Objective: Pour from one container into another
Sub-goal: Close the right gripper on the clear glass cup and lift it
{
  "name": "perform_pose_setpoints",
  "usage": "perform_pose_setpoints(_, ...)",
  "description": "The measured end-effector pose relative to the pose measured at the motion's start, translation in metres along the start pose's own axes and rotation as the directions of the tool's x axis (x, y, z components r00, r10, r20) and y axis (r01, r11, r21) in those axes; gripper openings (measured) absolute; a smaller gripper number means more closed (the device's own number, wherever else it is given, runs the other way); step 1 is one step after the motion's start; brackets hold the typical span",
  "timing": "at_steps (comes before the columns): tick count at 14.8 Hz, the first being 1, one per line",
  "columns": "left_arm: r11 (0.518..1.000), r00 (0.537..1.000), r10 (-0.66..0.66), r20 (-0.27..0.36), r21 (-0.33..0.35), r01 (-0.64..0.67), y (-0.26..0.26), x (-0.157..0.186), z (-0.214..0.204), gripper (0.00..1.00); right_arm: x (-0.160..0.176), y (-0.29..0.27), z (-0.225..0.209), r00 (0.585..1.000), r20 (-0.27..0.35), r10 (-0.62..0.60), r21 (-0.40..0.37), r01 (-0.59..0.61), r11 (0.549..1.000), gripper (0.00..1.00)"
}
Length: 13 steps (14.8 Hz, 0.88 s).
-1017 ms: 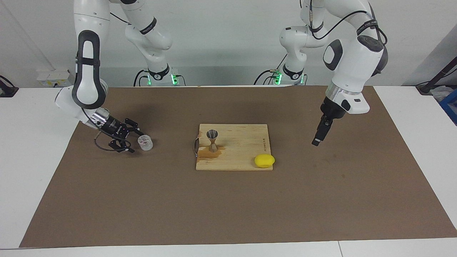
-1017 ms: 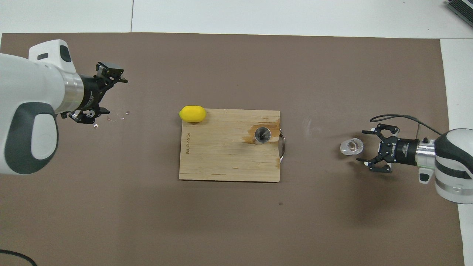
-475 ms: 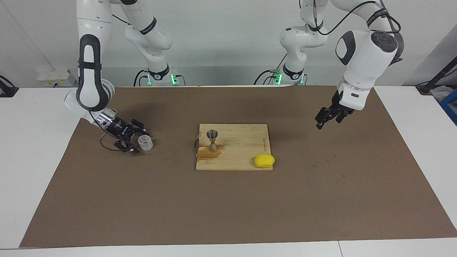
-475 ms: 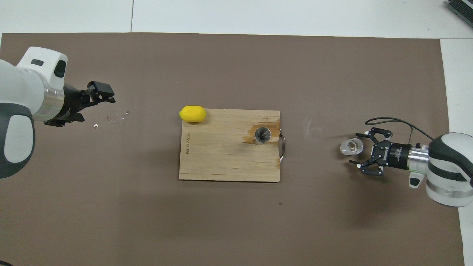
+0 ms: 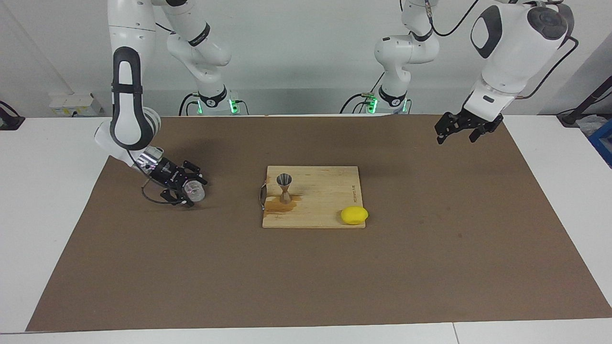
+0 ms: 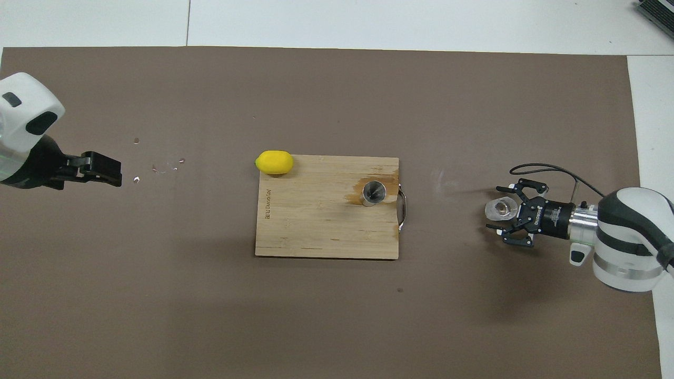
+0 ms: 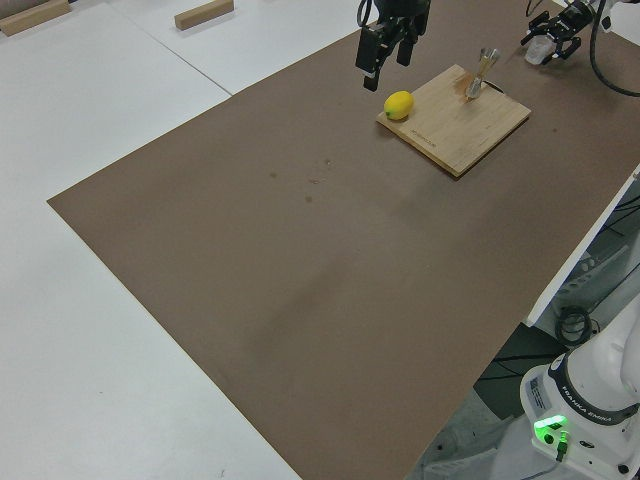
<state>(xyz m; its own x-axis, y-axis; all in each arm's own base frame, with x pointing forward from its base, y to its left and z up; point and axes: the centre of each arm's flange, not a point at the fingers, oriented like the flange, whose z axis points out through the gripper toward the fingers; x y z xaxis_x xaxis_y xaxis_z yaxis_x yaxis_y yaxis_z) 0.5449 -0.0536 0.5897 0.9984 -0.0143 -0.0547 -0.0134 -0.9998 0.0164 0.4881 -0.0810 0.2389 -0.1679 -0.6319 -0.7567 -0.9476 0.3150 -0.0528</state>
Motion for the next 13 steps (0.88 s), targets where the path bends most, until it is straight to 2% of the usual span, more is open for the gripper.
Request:
perform_pose_setpoints(8, 1.000, 1.000, 0.005, -0.002, 0.002, -0.005, 0.001, -0.014, -0.024, 1.00, 0.006, -0.001, -0.006, 1.000, -0.004, 0.010, 0.014, -0.010, 1.000, 0.93)
perform_pose_setpoints(9, 1.000, 1.000, 0.006, 0.000, 0.002, -0.006, 0.002, -0.015, -0.024, 1.00, 0.007, -0.001, -0.007, 1.000, -0.004, 0.009, 0.016, -0.009, 1.000, 0.87)
perform_pose_setpoints(12, 1.000, 1.000, 0.008, -0.001, 0.003, -0.008, 0.003, -0.016, -0.026, 1.00, 0.007, -0.001, -0.008, 1.000, -0.004, 0.008, 0.017, -0.008, 1.000, 0.54)
perform_pose_setpoints(13, 1.000, 1.000, 0.008, -0.002, 0.003, -0.008, 0.003, -0.017, -0.026, 1.00, 0.007, -0.001, -0.008, 1.000, -0.004, 0.007, 0.018, -0.007, 1.000, 0.51)
